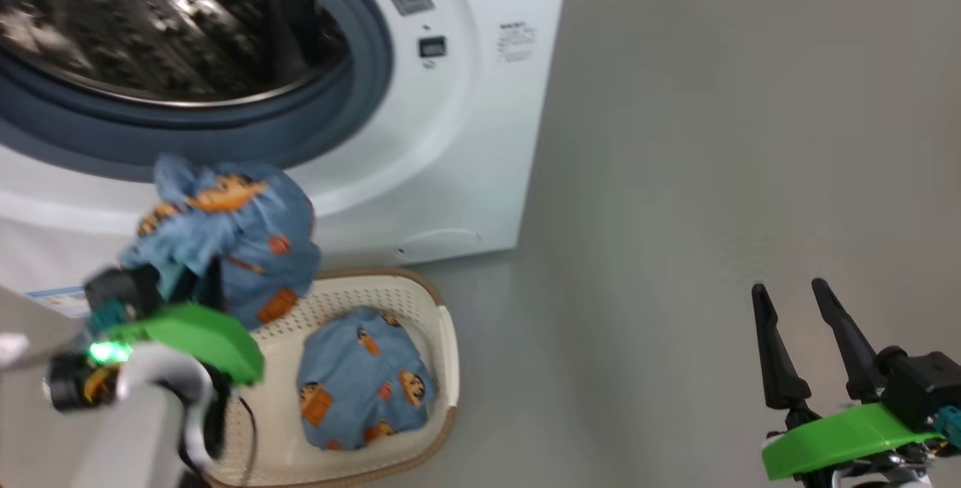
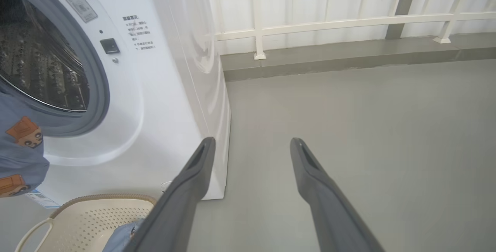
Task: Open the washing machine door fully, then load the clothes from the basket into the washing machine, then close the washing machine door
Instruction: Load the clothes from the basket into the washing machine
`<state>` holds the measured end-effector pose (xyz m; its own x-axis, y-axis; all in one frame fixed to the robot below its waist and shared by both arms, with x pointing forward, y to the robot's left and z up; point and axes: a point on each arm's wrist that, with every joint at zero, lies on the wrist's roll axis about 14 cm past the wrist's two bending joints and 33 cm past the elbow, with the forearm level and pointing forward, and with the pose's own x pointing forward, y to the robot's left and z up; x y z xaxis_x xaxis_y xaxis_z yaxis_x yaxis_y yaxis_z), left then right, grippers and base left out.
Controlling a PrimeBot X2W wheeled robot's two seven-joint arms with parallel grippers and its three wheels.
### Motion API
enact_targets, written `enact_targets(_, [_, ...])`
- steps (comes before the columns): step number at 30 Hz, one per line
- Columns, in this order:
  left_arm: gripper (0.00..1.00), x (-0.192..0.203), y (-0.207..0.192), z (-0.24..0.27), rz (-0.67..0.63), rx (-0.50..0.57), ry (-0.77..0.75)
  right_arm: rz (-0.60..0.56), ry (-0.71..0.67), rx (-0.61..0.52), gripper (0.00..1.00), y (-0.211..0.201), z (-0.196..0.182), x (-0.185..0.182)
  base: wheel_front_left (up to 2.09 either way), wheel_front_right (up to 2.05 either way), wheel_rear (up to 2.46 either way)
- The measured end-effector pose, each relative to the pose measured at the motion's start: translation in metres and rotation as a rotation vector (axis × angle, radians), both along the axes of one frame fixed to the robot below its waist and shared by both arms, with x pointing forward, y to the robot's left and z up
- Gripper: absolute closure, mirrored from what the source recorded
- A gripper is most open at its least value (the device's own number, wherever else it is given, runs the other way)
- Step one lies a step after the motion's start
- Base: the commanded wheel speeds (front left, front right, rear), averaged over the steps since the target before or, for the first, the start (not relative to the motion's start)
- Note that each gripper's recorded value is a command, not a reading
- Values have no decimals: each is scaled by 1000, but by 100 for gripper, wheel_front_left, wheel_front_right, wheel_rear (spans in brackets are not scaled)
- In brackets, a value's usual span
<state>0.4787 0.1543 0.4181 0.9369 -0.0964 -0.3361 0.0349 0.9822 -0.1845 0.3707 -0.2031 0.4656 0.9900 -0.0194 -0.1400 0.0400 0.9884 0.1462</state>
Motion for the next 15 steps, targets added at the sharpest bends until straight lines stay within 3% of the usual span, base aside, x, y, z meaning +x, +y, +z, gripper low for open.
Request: enact_targets(15, [100,115,-4,-9,-76,39,117,-111,67,44,0,-27,-42,2,0,0,0])
